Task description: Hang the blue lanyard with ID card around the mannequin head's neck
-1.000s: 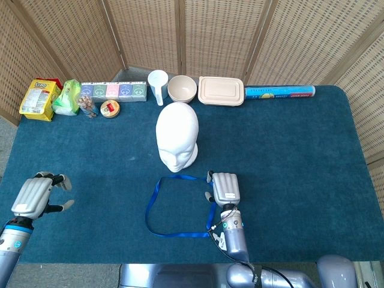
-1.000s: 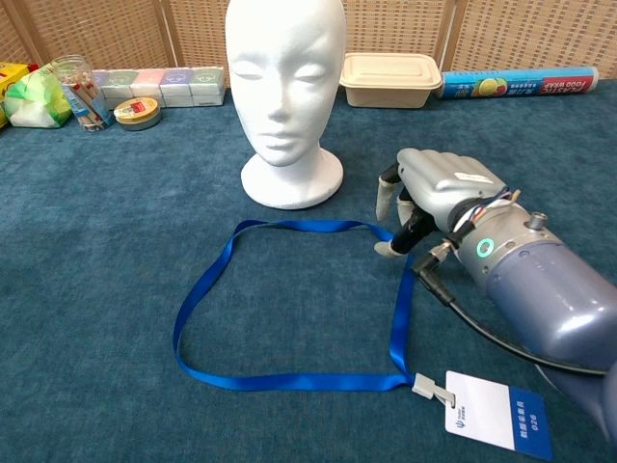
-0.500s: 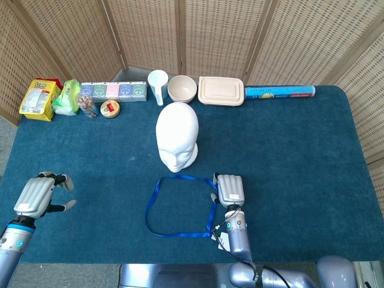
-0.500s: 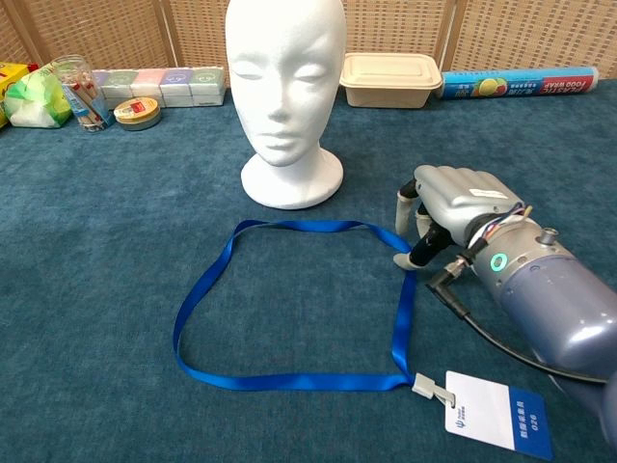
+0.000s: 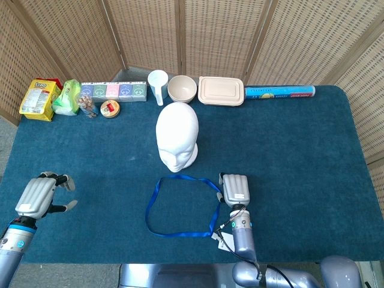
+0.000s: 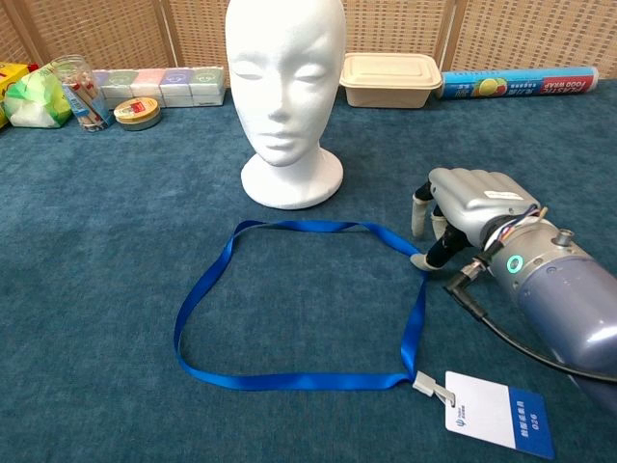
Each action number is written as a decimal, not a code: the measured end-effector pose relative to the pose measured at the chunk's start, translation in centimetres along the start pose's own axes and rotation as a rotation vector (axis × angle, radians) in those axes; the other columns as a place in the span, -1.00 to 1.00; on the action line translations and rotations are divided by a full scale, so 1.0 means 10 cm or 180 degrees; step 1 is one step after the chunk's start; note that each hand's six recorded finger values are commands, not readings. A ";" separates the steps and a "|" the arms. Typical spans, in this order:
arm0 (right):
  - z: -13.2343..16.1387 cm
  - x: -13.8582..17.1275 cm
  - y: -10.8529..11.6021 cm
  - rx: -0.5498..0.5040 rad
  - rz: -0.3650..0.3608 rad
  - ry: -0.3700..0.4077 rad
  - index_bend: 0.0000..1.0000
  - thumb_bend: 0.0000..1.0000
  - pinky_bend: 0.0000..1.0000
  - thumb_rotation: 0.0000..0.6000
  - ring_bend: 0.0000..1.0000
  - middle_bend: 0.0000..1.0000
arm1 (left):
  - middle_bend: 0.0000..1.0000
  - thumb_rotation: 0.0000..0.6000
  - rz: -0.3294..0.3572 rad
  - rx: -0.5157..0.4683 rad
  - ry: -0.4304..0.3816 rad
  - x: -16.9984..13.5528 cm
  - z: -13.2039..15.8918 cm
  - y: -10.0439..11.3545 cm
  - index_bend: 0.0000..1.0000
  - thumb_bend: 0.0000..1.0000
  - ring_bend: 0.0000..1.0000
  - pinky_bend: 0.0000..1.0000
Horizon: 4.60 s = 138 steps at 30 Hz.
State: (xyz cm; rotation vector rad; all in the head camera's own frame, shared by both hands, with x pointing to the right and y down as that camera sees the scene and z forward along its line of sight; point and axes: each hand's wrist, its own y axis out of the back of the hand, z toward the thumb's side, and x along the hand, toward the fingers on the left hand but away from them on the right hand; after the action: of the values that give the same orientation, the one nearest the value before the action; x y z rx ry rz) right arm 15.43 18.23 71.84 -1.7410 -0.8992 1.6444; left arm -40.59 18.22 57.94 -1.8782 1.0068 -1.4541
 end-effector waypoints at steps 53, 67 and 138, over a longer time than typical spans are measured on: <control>0.05 0.01 -0.03 0.0124 0.0132 0.0051 -0.07 -0.14 1.00 0.89 0.88 0.35 | 0.08 1.00 -0.0025 -0.0063 -0.0009 0.00 -0.03 -0.02 0.01 -0.61 -0.09 -0.42; 0.08 0.01 -0.06 0.0168 0.0167 0.0067 -0.07 -0.14 1.00 0.89 0.88 0.35 | 0.08 1.00 -0.0010 -0.0075 -0.0004 -0.02 -0.05 0.00 0.01 -0.61 -0.09 -0.42; 0.12 0.31 0.20 -0.0341 0.0063 0.0455 0.24 -0.03 1.00 0.90 0.95 0.48 | 1.00 1.00 -0.0174 0.0725 -0.0427 0.78 1.15 -0.66 0.01 -0.61 1.00 1.00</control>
State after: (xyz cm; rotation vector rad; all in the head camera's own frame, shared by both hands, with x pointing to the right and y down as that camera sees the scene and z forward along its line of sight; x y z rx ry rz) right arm 14.46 19.44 68.23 -1.9188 -0.9197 1.4865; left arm -26.97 15.28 64.48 -1.8216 0.7011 -1.3889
